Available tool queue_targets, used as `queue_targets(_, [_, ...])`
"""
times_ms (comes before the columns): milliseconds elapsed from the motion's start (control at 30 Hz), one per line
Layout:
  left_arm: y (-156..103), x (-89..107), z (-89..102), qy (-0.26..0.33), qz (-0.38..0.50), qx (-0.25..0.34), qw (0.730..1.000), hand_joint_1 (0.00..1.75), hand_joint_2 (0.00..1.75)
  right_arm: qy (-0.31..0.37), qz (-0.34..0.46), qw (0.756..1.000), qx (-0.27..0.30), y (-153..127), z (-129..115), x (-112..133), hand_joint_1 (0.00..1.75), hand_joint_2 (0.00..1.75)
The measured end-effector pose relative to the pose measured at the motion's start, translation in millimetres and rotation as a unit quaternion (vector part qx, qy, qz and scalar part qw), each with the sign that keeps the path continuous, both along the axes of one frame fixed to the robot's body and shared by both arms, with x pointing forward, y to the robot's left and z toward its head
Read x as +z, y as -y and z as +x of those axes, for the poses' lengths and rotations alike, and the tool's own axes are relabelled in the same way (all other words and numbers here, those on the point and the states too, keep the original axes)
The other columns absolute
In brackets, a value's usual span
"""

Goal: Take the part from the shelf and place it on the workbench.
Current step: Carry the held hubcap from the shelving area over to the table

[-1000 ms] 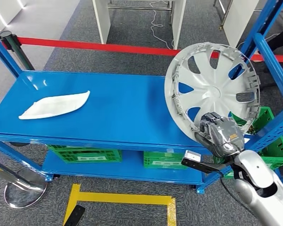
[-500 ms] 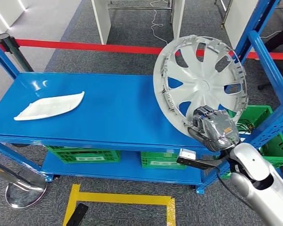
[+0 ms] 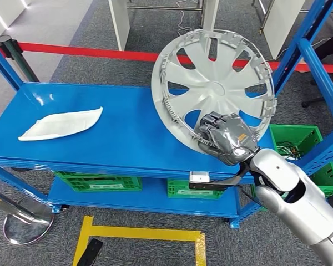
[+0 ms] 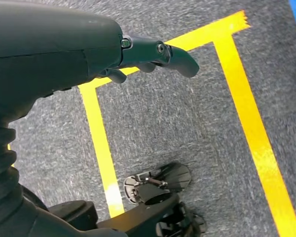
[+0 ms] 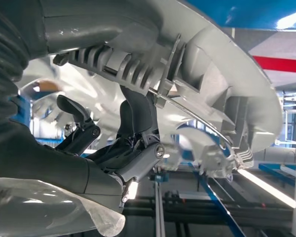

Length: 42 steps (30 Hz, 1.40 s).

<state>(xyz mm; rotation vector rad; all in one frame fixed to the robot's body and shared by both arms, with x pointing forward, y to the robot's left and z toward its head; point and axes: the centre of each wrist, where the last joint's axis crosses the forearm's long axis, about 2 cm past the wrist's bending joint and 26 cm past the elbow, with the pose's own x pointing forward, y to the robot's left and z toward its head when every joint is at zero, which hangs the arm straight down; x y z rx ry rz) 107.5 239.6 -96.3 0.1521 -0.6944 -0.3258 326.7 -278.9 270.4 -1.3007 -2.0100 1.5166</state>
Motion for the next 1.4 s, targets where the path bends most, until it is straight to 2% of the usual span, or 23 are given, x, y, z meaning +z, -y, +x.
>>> queue_targets(300, [3.5,0.3,-0.5,0.000,-0.001,-0.001,1.000,0.00,1.75,0.008,-0.002,1.000,0.011,-9.4,-2.9,-3.3,1.75,1.75])
queue_targets(600, [3.2,-0.1,-2.2,-0.002,-0.001,0.007,1.000,0.00,1.75,0.048,0.060,0.997,0.011,-13.7,-16.5,-6.9,1.75,1.75])
queue_targets(1167, [2.6,-0.8,-4.9,-0.002,0.001,0.009,1.000,0.00,1.75,0.045,0.096,0.994,0.007,-11.5,-24.5,-11.4,1.75,1.75])
queue_targets(1400, [2.9,-1.2,-6.7,-0.002,-0.003,0.018,1.000,0.00,1.75,0.064,0.166,0.984,0.017,-9.7,-33.8,-12.3,1.75,1.75])
